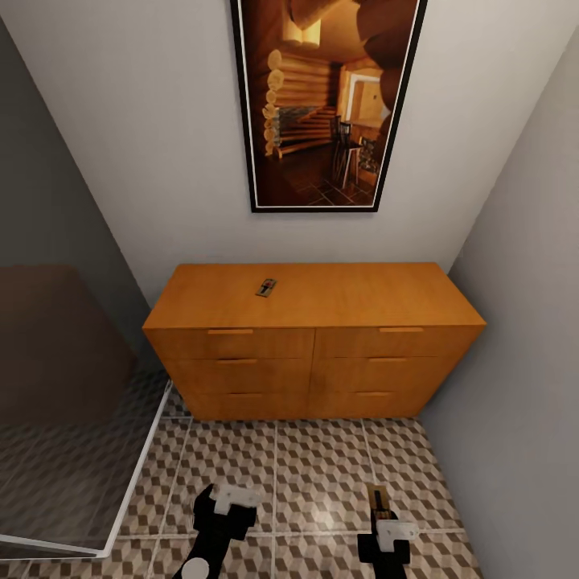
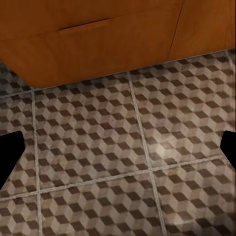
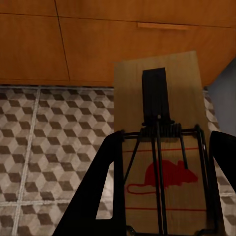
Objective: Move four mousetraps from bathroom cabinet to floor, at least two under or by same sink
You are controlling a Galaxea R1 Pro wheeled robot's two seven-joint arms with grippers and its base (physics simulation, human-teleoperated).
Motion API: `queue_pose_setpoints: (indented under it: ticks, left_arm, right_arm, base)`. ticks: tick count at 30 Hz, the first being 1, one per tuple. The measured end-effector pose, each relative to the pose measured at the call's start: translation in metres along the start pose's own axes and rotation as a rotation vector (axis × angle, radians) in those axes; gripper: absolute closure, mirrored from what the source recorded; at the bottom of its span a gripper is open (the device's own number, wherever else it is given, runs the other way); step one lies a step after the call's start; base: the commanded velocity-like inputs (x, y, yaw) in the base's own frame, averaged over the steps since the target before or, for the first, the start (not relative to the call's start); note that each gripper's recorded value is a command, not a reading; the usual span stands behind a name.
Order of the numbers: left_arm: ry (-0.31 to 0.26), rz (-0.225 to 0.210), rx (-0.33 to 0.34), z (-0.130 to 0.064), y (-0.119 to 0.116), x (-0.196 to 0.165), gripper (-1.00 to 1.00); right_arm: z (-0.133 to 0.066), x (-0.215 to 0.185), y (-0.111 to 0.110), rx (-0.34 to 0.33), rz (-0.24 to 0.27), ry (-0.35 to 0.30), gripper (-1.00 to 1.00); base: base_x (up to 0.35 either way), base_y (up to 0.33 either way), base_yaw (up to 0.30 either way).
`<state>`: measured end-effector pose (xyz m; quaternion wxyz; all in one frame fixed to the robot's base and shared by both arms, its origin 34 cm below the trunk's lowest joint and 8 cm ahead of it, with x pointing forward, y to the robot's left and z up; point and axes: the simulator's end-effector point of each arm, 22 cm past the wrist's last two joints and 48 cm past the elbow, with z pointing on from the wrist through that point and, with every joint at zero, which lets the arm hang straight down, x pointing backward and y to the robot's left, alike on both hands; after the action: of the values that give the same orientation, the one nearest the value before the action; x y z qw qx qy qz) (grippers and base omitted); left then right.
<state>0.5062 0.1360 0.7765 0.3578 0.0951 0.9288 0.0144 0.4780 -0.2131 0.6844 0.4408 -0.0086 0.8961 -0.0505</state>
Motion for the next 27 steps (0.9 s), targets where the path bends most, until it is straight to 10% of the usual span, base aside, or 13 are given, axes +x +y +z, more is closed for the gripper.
queue_pose_setpoints:
  ticks: [27]
  left_arm:
    - [-0.068,0.032,0.057,-0.009,-0.027,-0.022,-1.00]
  right_arm:
    - [0.000,0.000,0.002,-0.003,0.001,0.001,1.00]
  base:
    - [0.000,0.000,0.000]
